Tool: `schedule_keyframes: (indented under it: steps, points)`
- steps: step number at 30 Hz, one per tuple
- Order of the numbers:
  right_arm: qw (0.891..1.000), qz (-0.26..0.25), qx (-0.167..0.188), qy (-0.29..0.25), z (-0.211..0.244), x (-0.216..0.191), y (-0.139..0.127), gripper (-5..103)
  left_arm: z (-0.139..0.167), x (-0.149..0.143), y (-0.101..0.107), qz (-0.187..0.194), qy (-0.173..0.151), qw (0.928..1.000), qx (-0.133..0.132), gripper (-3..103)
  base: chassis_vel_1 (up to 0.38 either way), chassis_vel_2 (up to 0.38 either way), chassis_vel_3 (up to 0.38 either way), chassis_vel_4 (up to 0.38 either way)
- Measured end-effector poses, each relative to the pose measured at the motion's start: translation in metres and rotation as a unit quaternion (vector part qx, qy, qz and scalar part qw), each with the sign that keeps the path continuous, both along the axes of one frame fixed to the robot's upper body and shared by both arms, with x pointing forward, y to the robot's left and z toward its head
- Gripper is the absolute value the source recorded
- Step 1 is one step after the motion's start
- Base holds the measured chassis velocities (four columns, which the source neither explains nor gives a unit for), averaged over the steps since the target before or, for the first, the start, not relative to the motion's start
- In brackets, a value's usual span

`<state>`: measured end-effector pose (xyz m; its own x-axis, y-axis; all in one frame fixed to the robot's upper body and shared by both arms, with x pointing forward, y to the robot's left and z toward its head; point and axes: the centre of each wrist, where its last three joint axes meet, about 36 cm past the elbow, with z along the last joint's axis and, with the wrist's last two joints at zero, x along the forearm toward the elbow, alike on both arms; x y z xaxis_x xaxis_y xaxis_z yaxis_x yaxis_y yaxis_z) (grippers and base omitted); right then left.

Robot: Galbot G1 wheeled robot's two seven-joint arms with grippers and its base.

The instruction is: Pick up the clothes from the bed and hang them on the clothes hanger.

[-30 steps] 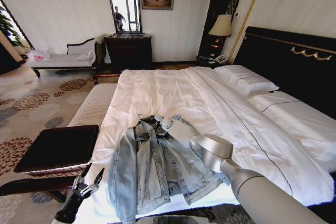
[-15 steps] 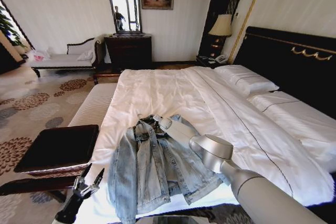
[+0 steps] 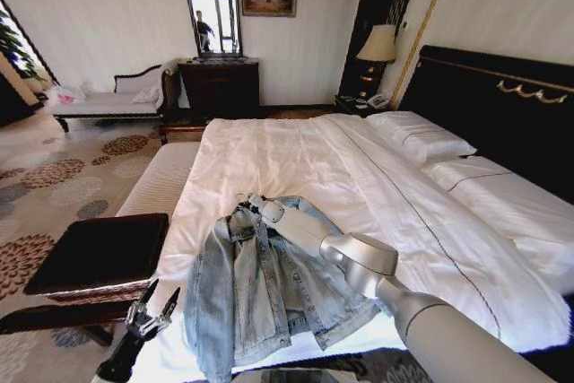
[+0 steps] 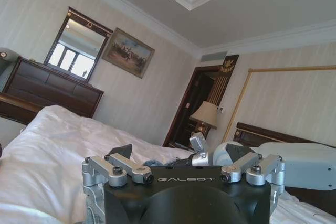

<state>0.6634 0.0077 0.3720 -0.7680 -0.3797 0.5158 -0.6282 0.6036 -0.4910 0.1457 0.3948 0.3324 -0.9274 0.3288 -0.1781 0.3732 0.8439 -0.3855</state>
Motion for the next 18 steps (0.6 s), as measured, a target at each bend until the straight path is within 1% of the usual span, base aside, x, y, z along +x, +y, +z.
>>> schedule_keyframes:
  steps: [2,3,5,6,8,9,10,11,12,15,17,18]
  points:
    - [1.000,0.001,-0.001,0.000,-0.0003,-0.0003,0.0001,3,0.0000,-0.0001,-0.0001,0.000,0.000,1.0000,0.000,100,0.000,0.000,0.000,0.000]
    - [1.000,0.003,-0.004,0.002,-0.0010,-0.0005,0.0001,0,0.0000,-0.0003,-0.0001,0.000,0.000,1.0000,0.000,100,0.000,0.000,0.000,0.000]
    - [1.000,0.004,-0.008,0.004,-0.0015,0.0003,-0.0011,0,0.0003,-0.0006,0.0005,0.000,0.000,1.0000,0.001,100,0.000,0.000,0.000,0.000]
    - [1.000,0.004,-0.009,0.004,-0.0021,0.0007,-0.0020,9,0.0004,-0.0008,0.0007,0.000,0.000,1.0000,0.002,100,0.000,0.000,0.000,0.000]
    - [1.000,0.004,-0.009,0.004,-0.0021,0.0007,-0.0020,9,0.0004,-0.0008,0.0007,0.000,0.000,1.0000,0.002,100,0.000,0.000,0.000,0.000]
    - [1.000,0.004,-0.011,0.004,-0.0033,0.0010,-0.0032,14,0.0003,-0.0013,0.0012,-0.001,0.000,1.0000,0.002,100,0.000,0.000,0.000,0.000]
    - [1.000,0.010,-0.003,0.008,-0.0043,0.0006,-0.0036,30,0.0005,-0.0012,0.0017,-0.002,0.000,1.0000,0.003,100,0.000,0.000,0.000,0.000]
    - [1.000,0.011,0.002,0.008,-0.0056,-0.0001,-0.0038,36,0.0005,-0.0012,0.0018,-0.002,0.000,1.0000,0.003,100,0.000,0.000,0.000,0.000]
    - [1.000,0.011,0.002,0.008,-0.0056,-0.0001,-0.0038,36,0.0005,-0.0012,0.0018,-0.002,0.000,1.0000,0.003,100,0.000,0.000,0.000,0.000]
    - [1.000,0.012,0.006,0.009,-0.0065,-0.0009,-0.0035,52,0.0003,-0.0011,0.0017,-0.002,0.000,1.0000,0.003,100,0.000,0.000,0.000,0.000]
    - [1.000,0.013,0.006,0.009,-0.0066,-0.0011,-0.0033,52,0.0003,-0.0010,0.0017,-0.002,0.000,1.0000,0.003,100,0.000,0.000,0.000,0.000]
    - [1.000,0.013,0.005,0.009,-0.0069,-0.0013,-0.0032,57,0.0000,-0.0011,0.0018,-0.002,0.000,1.0000,0.003,100,0.000,0.000,0.000,0.000]
